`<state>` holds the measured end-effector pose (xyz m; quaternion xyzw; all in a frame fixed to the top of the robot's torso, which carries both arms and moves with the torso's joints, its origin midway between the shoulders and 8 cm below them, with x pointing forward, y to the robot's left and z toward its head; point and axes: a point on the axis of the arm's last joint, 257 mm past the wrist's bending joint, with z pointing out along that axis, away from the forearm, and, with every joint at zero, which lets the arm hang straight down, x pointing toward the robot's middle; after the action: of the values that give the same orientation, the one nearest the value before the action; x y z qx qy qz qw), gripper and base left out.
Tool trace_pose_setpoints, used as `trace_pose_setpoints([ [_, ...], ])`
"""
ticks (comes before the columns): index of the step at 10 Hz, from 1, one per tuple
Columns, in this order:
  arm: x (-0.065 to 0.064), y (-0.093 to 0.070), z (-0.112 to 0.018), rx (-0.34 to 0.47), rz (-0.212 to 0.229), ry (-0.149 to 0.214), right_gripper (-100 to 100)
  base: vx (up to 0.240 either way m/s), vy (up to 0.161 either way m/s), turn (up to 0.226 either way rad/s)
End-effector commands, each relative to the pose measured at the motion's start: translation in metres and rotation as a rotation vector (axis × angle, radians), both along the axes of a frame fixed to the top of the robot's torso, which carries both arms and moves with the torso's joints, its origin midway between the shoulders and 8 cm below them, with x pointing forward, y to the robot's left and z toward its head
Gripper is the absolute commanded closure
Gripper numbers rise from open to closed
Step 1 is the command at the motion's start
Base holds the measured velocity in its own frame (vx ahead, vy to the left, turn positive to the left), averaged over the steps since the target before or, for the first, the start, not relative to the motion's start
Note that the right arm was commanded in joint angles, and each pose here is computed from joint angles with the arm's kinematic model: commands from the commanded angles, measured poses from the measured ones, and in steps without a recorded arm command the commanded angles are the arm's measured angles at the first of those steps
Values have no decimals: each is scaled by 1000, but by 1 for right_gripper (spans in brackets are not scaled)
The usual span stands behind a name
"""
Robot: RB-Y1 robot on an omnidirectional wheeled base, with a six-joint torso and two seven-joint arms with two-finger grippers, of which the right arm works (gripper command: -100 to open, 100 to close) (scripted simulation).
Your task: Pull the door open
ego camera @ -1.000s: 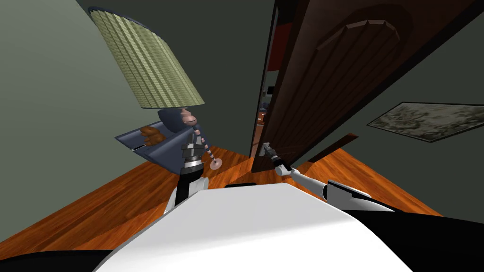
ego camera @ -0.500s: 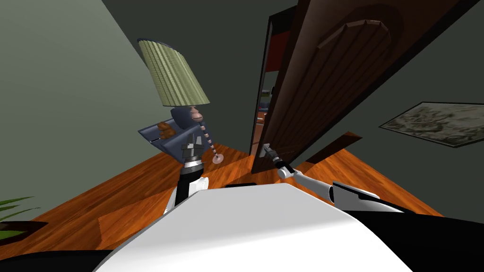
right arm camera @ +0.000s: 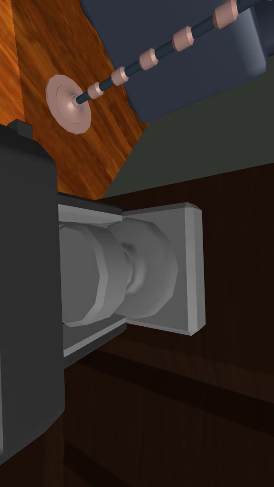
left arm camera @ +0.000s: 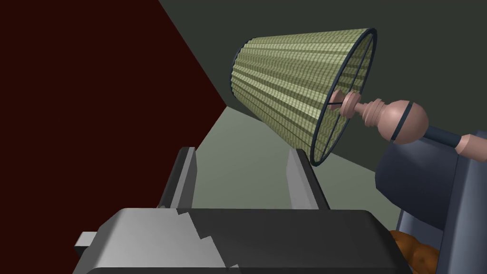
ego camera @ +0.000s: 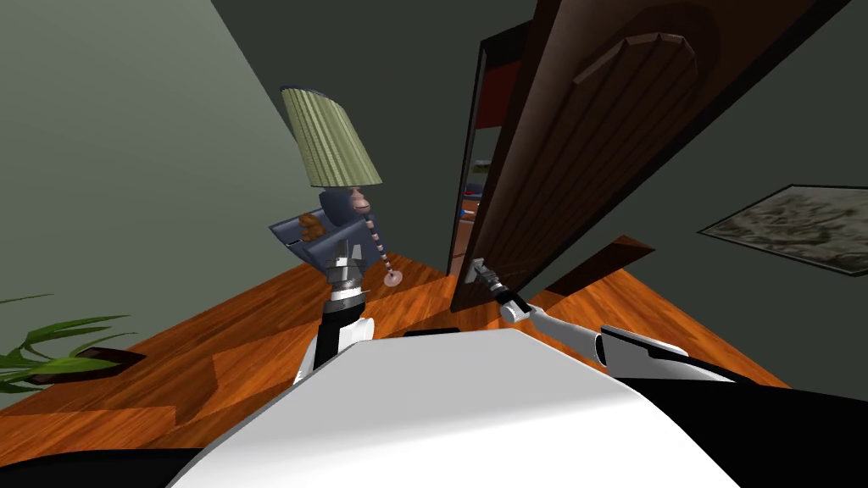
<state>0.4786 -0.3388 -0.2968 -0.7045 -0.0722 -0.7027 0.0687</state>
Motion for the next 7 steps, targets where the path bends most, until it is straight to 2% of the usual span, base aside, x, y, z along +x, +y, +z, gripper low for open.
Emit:
trace_pose_setpoints([
  [1, -6, 2, -2, 3, 18, 2, 100, -198, -116, 173],
  [7, -23, 1, 1, 5, 71, -2, 100, -215, -136, 134],
])
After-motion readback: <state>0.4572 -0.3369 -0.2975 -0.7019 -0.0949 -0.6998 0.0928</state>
